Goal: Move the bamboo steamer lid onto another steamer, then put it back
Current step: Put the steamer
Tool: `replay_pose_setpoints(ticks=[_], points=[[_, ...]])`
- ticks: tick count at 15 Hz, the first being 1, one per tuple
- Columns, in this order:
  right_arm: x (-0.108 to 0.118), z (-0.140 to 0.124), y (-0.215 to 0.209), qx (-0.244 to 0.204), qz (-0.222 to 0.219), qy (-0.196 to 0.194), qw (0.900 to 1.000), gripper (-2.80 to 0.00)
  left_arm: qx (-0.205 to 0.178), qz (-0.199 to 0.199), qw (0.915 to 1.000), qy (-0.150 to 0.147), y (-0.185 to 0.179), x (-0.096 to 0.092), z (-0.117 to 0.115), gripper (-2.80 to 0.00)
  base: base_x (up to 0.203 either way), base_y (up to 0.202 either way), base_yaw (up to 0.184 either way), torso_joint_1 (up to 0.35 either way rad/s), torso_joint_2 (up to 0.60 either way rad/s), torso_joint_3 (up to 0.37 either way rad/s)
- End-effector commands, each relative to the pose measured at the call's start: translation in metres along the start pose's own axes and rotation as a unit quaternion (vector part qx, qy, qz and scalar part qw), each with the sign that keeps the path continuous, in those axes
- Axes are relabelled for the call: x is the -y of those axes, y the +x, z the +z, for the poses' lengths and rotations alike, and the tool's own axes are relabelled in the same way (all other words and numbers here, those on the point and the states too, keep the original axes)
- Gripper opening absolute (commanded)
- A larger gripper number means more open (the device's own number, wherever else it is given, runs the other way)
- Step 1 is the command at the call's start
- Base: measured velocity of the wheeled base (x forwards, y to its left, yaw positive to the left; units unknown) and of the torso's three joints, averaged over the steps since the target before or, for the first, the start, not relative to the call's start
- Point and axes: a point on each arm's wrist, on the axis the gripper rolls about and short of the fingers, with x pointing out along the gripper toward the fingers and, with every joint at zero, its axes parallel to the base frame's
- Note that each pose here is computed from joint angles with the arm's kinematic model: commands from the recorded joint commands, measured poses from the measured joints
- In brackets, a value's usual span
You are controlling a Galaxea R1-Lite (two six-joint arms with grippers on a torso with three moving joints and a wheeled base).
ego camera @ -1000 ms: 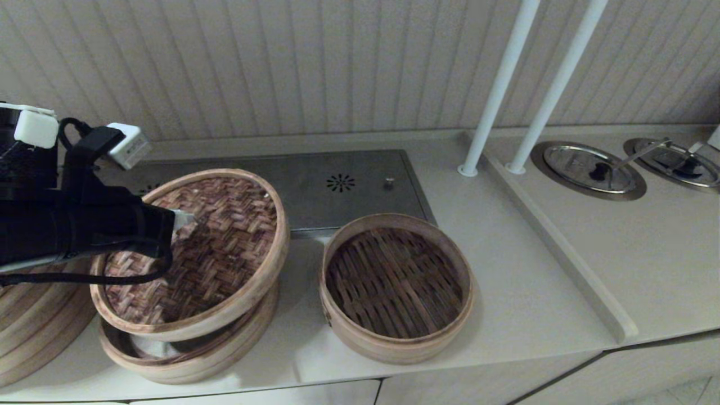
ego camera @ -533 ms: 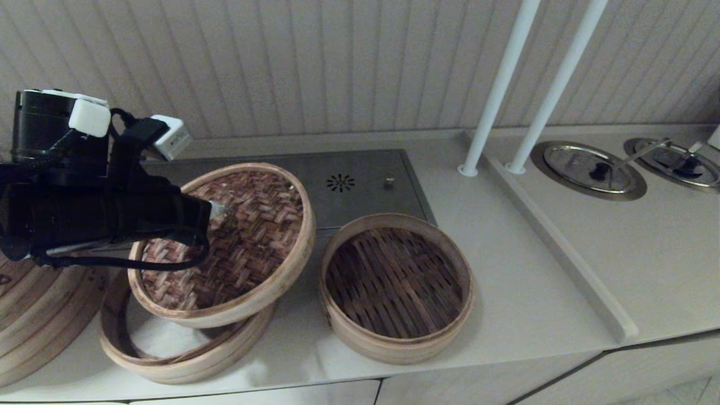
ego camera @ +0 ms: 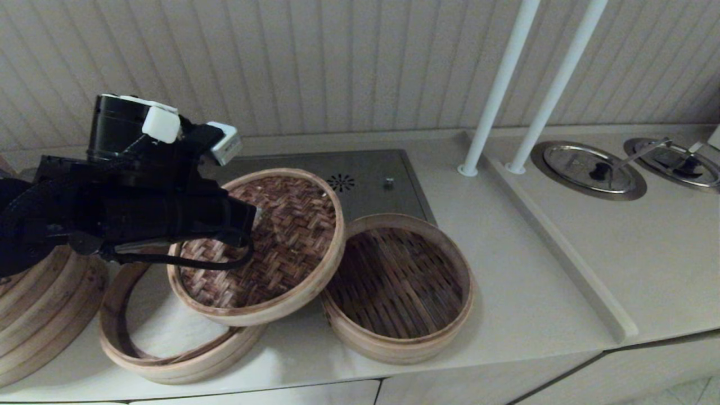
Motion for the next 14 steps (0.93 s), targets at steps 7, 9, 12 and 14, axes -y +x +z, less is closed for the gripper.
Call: replay_pose_setpoints(ticks=[7, 9, 12, 14], points=[[0.000, 0.000, 0.000, 0.000, 0.000, 0.000, 1.000, -2.80, 0.010, -0.041, 0.9990, 0.013, 0.022, 0.036, 0.018, -2.80, 0.000, 0.000, 0.000, 0.000, 0.00, 0.000], [0.000, 0.000, 0.000, 0.000, 0.001, 0.000, 1.000, -2.80, 0.014, -0.053, 0.9983, 0.020, 0.028, 0.047, 0.024, -2.80, 0.000, 0.000, 0.000, 0.000, 0.00, 0.000], [0.000, 0.000, 0.000, 0.000, 0.001, 0.000, 1.000, -2.80, 0.015, -0.066, 0.9972, 0.032, 0.040, 0.068, 0.029, -2.80, 0.000, 0.000, 0.000, 0.000, 0.00, 0.000], [0.000, 0.000, 0.000, -0.001, 0.000, 0.000, 1.000, -2.80, 0.017, -0.071, 0.9965, 0.040, 0.049, 0.084, 0.032, -2.80, 0.000, 0.000, 0.000, 0.000, 0.00, 0.000]])
